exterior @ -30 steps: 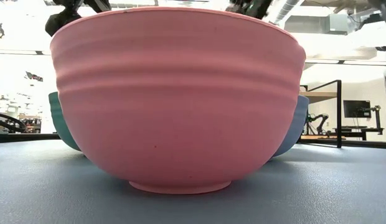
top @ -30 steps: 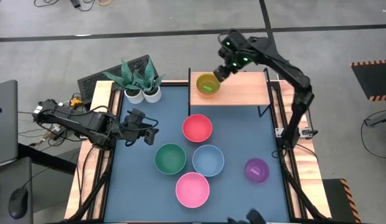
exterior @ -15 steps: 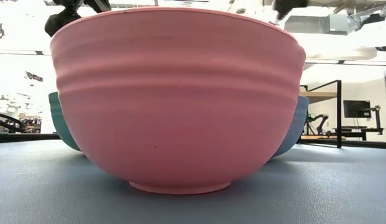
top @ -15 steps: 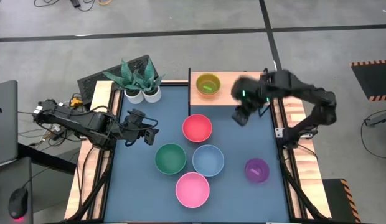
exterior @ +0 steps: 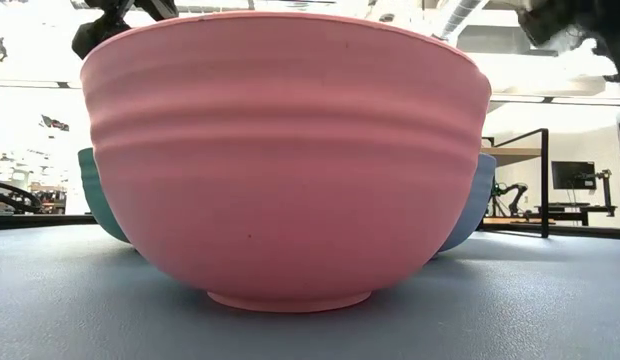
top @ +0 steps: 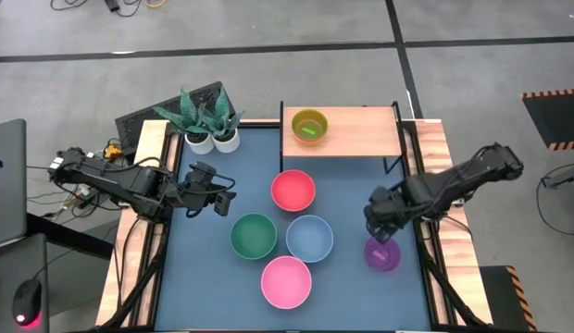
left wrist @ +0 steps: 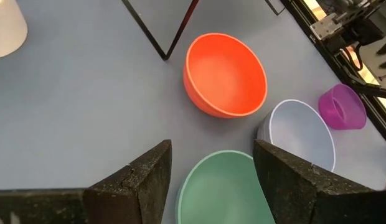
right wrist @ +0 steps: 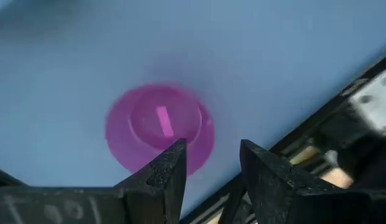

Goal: Place and stack bowls onto a shelf
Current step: Stack the violet transparent bowl on top of the green transparent bowl on the shelf

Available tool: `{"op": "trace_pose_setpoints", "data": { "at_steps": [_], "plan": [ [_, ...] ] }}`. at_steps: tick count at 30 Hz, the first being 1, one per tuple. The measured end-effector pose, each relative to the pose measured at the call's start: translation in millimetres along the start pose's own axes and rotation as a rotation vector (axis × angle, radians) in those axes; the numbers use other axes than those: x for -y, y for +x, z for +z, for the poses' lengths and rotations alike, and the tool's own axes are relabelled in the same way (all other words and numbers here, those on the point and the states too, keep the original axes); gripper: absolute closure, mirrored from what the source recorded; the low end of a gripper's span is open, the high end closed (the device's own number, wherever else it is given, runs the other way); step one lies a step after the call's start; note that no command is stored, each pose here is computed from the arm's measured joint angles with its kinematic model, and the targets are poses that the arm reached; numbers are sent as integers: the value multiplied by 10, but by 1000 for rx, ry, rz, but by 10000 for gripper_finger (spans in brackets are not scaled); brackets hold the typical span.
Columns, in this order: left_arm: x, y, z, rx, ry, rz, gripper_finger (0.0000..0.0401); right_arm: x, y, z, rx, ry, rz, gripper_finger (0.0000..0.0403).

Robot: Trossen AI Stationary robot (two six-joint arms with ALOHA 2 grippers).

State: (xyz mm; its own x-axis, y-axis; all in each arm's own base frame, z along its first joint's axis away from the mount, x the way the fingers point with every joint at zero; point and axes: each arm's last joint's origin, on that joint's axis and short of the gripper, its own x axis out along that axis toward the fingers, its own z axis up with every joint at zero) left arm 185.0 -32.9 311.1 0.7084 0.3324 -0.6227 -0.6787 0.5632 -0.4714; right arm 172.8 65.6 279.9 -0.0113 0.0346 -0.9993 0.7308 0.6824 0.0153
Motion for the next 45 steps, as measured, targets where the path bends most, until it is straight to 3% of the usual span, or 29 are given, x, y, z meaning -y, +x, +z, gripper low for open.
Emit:
{"op": "trace_pose_setpoints", "data": {
  "at_steps": [8,22,25,31,37,45],
  "plan": [
    [2,0,-4,-12,0,-6,192,106,666,-161,-117,-19,57,230],
    [2,0,-5,-16,-23,-7,192,225,1136,-187,-116,12,106,235],
    [1,0,-5,-15,-24,-6,192,223,1139,-186,-115,39,108,264],
    [1,0,-3,-11,-25,-4,192,231,1133,-187,-126,80,103,381],
    [1,0,-3,-11,-26,-4,192,180,1017,-130,-113,108,146,380],
    [1,0,-3,-10,-26,-5,192,55,464,140,19,103,256,380]
  ]
}}
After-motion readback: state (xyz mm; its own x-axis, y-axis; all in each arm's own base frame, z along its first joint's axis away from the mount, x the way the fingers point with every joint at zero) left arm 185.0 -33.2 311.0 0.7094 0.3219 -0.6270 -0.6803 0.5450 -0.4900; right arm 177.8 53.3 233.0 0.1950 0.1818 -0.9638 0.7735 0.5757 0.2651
